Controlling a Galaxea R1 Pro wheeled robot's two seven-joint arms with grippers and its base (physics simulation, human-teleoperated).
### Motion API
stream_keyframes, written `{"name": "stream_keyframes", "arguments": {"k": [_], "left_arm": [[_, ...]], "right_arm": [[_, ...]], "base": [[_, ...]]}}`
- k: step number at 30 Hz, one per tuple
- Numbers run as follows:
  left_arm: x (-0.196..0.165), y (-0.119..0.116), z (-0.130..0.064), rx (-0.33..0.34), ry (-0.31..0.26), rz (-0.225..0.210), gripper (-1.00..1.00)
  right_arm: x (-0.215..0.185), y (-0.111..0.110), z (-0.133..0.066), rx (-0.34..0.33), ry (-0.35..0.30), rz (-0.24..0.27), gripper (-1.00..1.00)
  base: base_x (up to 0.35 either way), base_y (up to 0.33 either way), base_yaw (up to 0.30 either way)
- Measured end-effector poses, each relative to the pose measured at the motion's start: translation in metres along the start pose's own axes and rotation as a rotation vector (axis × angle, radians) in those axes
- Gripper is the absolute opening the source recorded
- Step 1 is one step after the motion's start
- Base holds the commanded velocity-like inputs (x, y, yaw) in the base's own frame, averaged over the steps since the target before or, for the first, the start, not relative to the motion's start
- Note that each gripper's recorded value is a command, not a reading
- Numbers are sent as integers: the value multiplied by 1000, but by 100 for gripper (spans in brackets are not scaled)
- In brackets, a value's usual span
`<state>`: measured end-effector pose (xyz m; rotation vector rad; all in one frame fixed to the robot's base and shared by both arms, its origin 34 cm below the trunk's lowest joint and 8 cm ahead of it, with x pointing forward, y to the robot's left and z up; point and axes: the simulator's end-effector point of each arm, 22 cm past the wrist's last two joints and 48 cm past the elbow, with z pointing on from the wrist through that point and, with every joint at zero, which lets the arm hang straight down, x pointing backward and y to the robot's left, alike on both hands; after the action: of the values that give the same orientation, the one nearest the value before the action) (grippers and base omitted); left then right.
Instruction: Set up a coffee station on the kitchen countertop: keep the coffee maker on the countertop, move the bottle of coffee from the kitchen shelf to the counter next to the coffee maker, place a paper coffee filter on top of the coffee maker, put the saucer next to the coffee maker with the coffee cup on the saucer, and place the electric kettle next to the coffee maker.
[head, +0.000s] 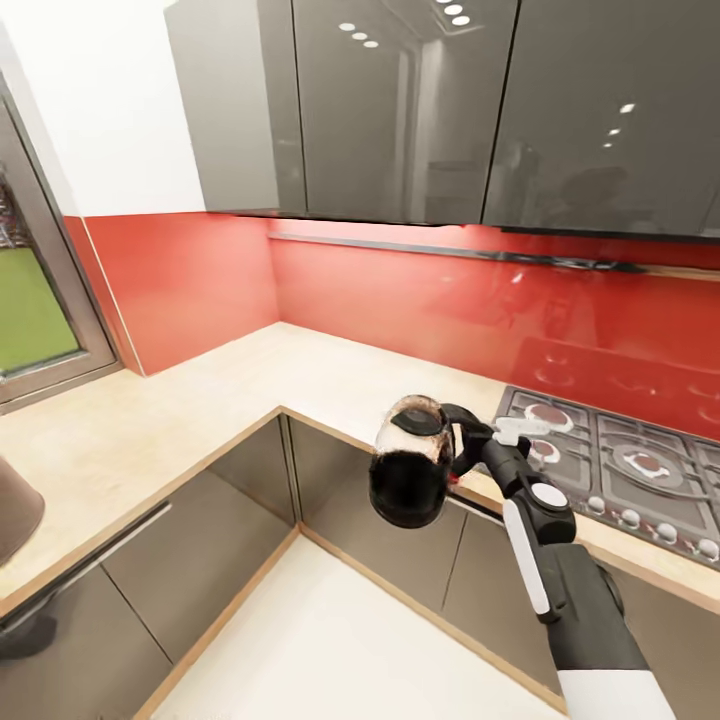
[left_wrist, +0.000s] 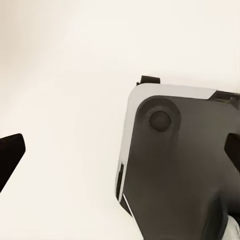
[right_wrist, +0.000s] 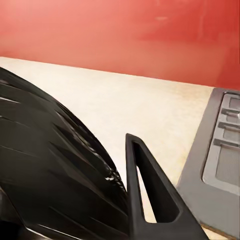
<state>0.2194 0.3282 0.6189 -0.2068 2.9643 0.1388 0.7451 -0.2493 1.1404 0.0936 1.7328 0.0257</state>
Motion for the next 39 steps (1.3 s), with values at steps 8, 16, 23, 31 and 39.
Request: {"name": "stream_keyframes", "arguments": {"k": [8,16,23,31,39], "left_arm": [[1,0,0,3,3,16,100],[1,0,0,2,2,2,100],[2,3,0,-3,5,3,100],[1,2,-1,0,1,6,100],[-1,1,-1,2,-3,6,100]], "right_arm": [[3,29,-1,-58,4,-32,-100],[-1,31,-3,-62,-4,-33,-100],[-3,31,-3,-61,-7,-33,-100],[-6,32,-5,-62,-13,-33,-100],[-11,32,-6,-63,-20,-33,-100]], "base": [[2,-2,278],[0,0,205],[0,0,56],[0,0,212],[0,0,215]]}}
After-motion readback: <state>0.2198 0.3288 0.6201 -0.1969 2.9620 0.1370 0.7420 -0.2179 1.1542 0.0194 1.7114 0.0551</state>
